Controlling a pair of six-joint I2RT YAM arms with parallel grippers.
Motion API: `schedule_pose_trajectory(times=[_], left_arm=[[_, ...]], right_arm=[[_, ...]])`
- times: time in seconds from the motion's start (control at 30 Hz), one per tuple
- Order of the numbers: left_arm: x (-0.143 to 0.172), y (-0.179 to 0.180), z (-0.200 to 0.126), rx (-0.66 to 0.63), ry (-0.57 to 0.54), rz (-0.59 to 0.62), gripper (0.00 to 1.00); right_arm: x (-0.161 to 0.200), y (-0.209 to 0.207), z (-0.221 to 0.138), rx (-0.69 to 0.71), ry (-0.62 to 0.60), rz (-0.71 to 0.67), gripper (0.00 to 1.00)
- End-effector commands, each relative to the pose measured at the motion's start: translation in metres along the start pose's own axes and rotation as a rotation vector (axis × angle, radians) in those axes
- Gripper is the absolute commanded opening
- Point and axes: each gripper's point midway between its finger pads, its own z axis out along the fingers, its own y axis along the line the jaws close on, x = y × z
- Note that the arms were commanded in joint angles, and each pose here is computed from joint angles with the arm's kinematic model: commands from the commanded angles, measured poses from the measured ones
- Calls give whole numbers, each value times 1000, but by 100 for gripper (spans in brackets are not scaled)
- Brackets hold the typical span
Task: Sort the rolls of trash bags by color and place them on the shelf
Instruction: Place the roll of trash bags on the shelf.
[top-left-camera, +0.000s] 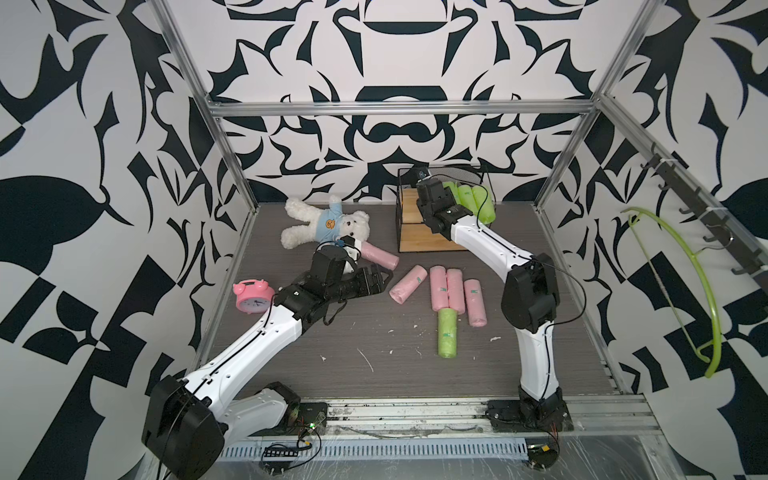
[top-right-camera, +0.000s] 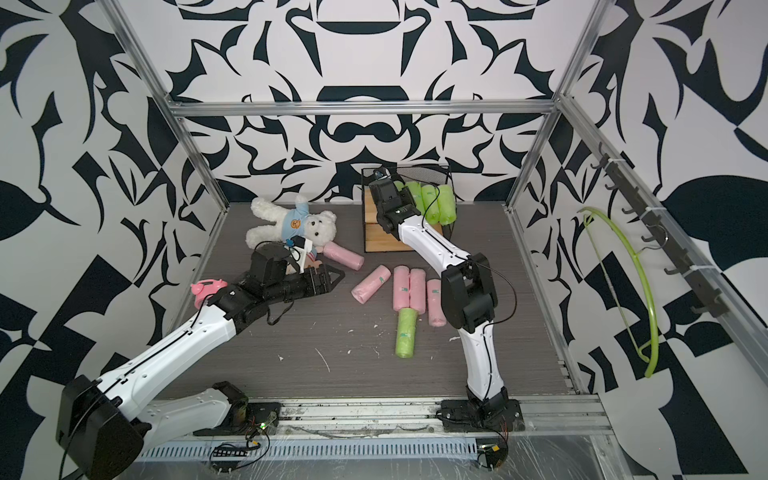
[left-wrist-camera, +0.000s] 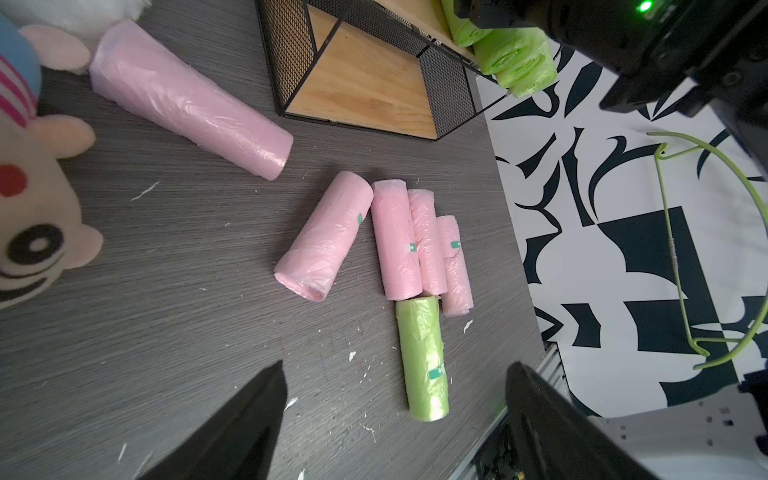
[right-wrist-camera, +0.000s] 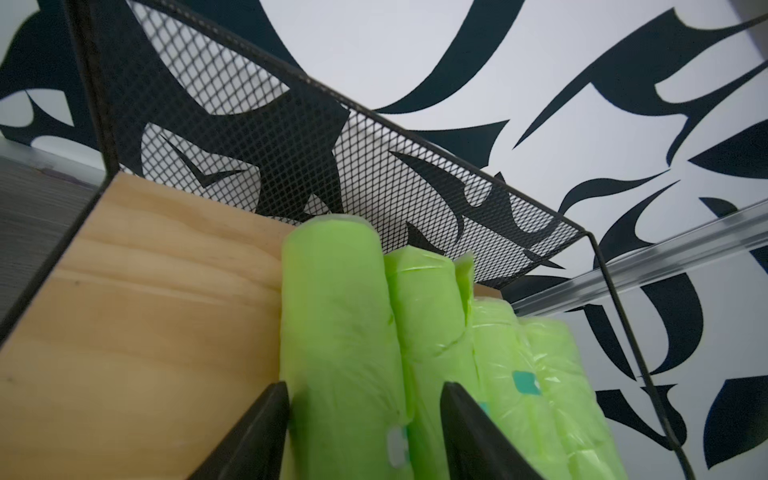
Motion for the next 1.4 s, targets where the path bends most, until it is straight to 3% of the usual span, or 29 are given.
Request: schedule_pose_trajectory(times=[0.0, 0.47, 0.6, 0.83, 1.13, 1.37], left_arm=[[-1, -4, 0, 15, 9, 18, 90], [10, -8, 12, 21, 56, 69, 90], [31, -13, 26, -20, 106, 108, 90], [101, -40, 72, -6, 257, 80, 88], [152, -55, 137, -49, 377, 117, 88], [168, -51, 178, -94, 420, 135, 88]], right_arm=[[-37, -31, -37, -16, -86, 106, 69], [-32, -34, -108, -283, -74, 218, 77], [-9, -28, -131, -391, -32, 243, 77], [58, -22, -170, -539, 85, 271, 78], [133, -67, -175, -458, 168, 371, 79], [155, -91, -163, -404, 186, 429, 80]])
